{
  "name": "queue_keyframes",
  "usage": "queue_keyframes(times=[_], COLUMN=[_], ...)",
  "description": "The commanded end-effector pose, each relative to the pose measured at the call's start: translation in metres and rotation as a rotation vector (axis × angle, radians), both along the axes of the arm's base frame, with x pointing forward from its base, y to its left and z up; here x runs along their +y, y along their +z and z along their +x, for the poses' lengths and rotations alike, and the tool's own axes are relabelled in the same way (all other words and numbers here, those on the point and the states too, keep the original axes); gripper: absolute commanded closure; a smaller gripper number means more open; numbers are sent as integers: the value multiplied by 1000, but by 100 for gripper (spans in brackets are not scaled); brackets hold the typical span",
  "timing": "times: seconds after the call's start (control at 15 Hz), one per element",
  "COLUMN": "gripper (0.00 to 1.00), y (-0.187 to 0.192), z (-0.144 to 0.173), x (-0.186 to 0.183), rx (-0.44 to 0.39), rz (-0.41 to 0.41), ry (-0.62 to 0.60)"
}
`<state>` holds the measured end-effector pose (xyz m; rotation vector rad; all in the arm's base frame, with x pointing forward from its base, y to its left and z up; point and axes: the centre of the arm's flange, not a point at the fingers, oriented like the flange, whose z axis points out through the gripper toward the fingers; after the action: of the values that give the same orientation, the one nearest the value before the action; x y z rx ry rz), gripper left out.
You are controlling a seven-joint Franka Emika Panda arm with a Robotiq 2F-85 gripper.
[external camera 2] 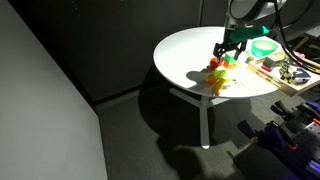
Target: Put the banana in the box
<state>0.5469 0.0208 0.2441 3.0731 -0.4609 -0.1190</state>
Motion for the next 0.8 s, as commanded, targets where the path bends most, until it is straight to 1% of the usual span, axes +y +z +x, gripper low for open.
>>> queue_keyframes(times=[0.0, 0.33, 0.73], gripper=[0, 0, 0], y=[-2, -20, -47], z=[1, 4, 2], x=[-1, -1, 7], rx=[2, 27, 53], rz=[5, 8, -2], ry=[1, -8, -7])
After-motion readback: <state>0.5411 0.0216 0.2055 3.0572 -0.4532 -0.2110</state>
